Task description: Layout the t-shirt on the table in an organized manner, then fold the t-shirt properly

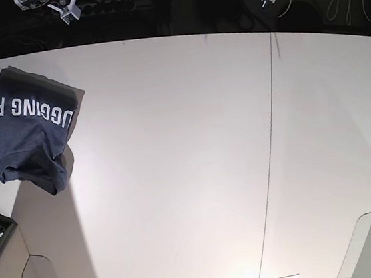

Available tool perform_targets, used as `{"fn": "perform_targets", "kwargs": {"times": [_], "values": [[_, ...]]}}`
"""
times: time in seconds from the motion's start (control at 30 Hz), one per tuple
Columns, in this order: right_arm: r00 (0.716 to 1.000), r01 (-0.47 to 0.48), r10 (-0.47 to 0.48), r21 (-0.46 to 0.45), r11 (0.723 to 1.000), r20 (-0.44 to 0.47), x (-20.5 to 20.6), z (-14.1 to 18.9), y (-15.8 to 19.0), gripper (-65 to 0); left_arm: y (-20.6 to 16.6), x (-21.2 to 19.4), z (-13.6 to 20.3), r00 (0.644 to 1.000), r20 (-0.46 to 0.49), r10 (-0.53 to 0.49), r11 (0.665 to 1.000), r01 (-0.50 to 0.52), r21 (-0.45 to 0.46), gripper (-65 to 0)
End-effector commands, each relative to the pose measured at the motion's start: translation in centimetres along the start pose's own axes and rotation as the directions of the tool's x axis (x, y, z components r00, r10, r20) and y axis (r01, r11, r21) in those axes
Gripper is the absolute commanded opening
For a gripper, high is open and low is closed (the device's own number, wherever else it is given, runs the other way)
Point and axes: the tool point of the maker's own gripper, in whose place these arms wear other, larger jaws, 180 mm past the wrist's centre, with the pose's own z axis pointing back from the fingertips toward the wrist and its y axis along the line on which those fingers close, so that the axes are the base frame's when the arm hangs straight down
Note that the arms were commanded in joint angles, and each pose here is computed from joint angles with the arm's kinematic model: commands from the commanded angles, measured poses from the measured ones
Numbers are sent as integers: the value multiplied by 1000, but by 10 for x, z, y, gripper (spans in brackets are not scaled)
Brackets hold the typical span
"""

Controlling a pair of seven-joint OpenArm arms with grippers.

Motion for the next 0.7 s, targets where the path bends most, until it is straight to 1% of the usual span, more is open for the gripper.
{"fn": "perform_targets", "kwargs": {"times": [0.0,0.1,0.2,0.27,0.37,0.47,0.67], "values": [[1000,21,-21,-30,999,-1,1,-1,-3,-650,-4,5,-3,1000,9,4,1000,-4,-4,-650],[990,135,-132,-92,986,44,19,-8,2,-650,-29,36,-18,998,58,27,999,-25,-40,-650],[969,244,-236,-138,960,75,28,-12,8,-650,-49,61,-26,994,100,39,997,-31,-74,-650],[943,329,-317,-142,934,96,32,-14,13,-650,-61,73,-29,992,119,46,995,-35,-93,-650],[902,425,-413,-99,900,121,41,-17,26,-650,-71,83,-32,989,136,52,993,-37,-109,-650],[881,462,-450,-63,884,148,58,-17,33,-650,-75,88,-33,988,144,54,993,-37,-115,-650],[860,495,-484,-35,868,158,64,-16,35,-650,-78,89,-33,988,146,57,992,-39,-120,-650]]}}
